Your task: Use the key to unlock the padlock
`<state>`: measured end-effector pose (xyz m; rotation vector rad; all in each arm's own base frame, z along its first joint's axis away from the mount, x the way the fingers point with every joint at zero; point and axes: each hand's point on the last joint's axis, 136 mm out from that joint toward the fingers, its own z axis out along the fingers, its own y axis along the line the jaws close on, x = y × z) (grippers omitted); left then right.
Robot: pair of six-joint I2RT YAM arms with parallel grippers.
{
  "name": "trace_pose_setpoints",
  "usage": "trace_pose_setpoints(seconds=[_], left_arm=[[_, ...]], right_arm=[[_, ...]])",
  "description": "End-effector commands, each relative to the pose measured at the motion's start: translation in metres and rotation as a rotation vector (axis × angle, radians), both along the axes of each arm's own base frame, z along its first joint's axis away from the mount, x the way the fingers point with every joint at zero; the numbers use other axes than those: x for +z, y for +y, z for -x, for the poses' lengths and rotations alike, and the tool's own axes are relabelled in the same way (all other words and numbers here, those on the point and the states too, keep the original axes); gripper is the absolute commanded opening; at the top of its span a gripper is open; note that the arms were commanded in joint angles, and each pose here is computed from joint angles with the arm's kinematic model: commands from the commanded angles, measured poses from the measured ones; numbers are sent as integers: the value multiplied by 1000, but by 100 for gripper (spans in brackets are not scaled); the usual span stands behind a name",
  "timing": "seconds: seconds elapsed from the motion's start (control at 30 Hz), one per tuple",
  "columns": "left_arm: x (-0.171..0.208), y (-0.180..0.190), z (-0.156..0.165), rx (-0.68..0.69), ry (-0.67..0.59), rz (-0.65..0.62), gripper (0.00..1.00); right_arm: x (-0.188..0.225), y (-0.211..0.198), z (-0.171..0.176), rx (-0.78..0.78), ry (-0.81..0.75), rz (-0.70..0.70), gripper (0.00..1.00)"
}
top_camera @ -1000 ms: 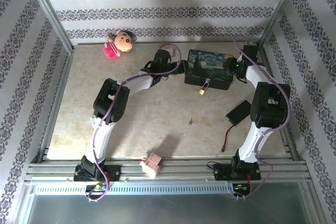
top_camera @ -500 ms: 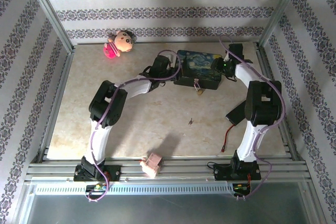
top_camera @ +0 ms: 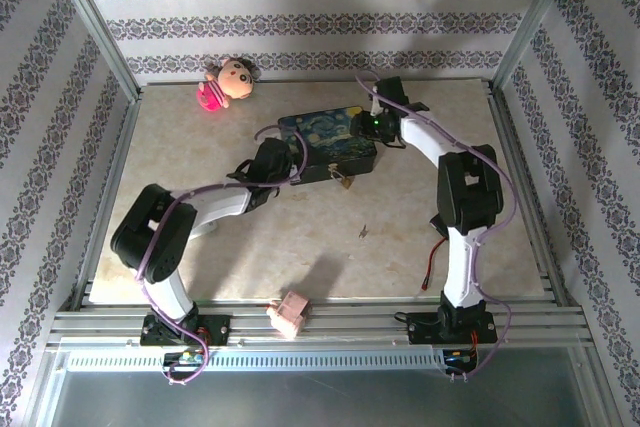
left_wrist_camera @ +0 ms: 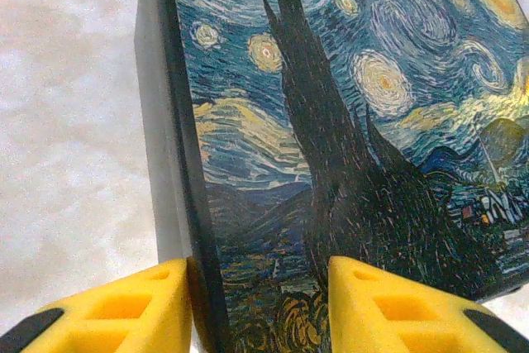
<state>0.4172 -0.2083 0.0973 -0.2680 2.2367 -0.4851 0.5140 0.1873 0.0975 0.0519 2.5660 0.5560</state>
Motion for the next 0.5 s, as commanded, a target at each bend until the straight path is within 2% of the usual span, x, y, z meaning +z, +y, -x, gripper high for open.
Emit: trace_pose_setpoints(seconds=[0.0, 0.23, 0.47], left_arm=[[14, -11, 9, -9, -58, 86, 43], [20, 0, 16, 12, -74, 73, 44], [26, 19, 6, 63, -85, 27, 45]], right_arm=[[12, 69, 11, 151, 14, -96, 51], [4, 99, 13, 165, 17, -101, 50], [12, 98, 13, 128, 20, -104, 50]])
